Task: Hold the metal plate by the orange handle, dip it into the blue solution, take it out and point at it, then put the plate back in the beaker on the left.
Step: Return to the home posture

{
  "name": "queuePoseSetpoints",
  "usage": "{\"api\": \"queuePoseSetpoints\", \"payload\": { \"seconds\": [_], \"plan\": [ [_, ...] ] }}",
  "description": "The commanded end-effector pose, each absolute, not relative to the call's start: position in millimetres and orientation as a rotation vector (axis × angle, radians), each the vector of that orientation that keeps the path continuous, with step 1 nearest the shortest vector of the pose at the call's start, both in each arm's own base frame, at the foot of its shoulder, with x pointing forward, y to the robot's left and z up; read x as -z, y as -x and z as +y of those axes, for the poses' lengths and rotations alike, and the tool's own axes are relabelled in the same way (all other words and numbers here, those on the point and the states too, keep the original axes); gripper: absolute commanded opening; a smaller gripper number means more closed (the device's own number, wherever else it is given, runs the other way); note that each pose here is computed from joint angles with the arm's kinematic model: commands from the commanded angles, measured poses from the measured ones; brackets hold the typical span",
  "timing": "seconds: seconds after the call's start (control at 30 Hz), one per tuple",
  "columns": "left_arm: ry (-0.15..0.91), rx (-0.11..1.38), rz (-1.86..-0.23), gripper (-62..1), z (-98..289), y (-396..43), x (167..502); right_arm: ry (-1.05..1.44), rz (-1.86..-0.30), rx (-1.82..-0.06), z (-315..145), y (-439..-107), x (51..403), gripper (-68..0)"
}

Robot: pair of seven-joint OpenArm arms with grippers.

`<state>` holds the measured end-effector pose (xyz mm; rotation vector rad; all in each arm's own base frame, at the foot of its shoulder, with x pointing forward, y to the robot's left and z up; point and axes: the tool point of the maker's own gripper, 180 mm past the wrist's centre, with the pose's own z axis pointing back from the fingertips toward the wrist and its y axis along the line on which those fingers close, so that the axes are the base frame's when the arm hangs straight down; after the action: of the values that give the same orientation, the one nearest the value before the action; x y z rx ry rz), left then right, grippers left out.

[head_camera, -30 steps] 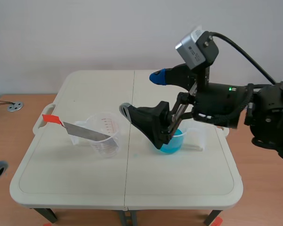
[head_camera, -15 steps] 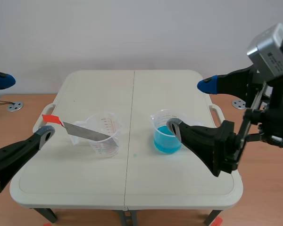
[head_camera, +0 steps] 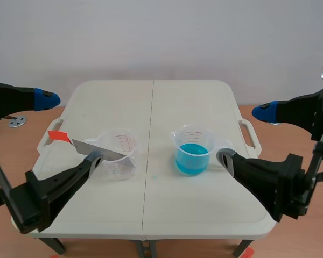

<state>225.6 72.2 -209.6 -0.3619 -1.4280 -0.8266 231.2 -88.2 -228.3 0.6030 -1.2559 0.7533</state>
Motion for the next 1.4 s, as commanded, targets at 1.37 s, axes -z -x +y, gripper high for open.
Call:
{"api": "queuePoseSetpoints", "payload": {
  "seconds": [1.37],
  "plan": [
    [0.361,0.765,-1.396,1.4,76,-230,212,-0.589,-1.245,-0.778,-87,-233,225,-1.2]
  ]
}}
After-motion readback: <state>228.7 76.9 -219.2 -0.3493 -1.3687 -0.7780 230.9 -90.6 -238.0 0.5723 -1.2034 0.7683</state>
